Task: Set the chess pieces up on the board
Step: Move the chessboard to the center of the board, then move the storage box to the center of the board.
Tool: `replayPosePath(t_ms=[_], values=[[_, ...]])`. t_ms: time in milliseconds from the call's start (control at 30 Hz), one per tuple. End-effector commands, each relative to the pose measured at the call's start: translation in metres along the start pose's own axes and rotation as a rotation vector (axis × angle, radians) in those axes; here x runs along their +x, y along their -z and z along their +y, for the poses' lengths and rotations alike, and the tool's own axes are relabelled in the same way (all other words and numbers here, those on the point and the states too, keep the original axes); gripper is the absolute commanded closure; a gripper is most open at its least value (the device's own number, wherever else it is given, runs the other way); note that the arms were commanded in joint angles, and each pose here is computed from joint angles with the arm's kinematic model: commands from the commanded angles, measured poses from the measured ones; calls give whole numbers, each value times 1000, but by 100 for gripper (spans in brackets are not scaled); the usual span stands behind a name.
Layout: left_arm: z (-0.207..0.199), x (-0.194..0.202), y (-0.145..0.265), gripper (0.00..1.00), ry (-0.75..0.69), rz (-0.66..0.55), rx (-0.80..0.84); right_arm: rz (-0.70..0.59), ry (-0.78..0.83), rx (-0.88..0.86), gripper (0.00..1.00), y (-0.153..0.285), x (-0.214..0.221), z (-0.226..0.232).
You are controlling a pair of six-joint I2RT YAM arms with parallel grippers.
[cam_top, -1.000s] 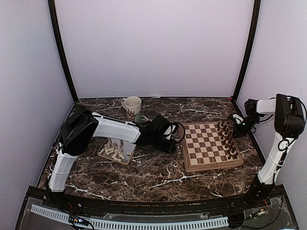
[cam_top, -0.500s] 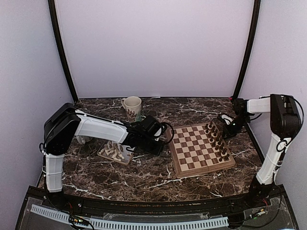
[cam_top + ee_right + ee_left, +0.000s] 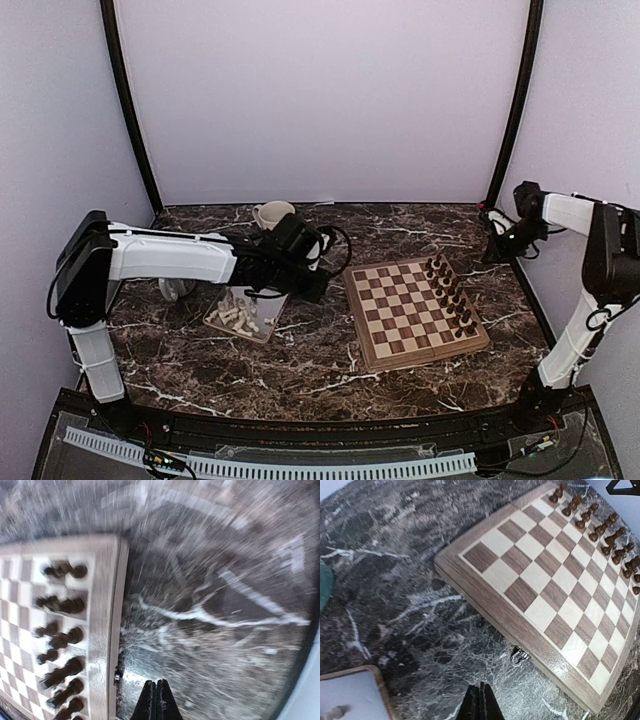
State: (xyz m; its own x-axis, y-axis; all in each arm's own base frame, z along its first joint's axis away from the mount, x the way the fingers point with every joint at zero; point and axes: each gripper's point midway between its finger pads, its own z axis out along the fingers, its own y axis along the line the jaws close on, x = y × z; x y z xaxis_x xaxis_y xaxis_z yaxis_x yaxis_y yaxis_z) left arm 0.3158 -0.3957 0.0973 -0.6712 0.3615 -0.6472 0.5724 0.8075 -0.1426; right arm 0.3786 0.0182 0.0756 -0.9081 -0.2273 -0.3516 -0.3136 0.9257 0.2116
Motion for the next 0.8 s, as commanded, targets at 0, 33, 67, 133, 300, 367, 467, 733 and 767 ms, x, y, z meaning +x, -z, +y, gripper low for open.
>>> replayPosePath(t_ms=[0, 33, 67, 133, 300, 367, 467, 733, 767], values=[[32, -36, 62, 100, -62, -106, -74, -298, 69, 55, 100, 105, -59, 17], [38, -41, 71, 100, -65, -123, -82, -355, 81, 42, 96, 124, -67, 28], [44, -44, 80, 93, -65, -132, -87, -421, 99, 24, 88, 146, -77, 40], [57, -51, 99, 47, -36, -153, -108, -541, 138, -12, 16, 180, -91, 67], [108, -25, 116, 1, 16, 2, -325, -601, 337, -29, 0, 192, -96, 134], [120, -14, 123, 1, -2, 36, -395, -567, 382, -74, 0, 178, -92, 146], [140, -3, 130, 1, -34, -19, -487, -552, 499, -250, 0, 162, -77, 179], [179, 20, 121, 1, 49, 0, -515, -580, 657, -483, 0, 145, -46, 236], [183, 20, 120, 1, 69, -3, -515, -590, 666, -516, 0, 144, -43, 241]])
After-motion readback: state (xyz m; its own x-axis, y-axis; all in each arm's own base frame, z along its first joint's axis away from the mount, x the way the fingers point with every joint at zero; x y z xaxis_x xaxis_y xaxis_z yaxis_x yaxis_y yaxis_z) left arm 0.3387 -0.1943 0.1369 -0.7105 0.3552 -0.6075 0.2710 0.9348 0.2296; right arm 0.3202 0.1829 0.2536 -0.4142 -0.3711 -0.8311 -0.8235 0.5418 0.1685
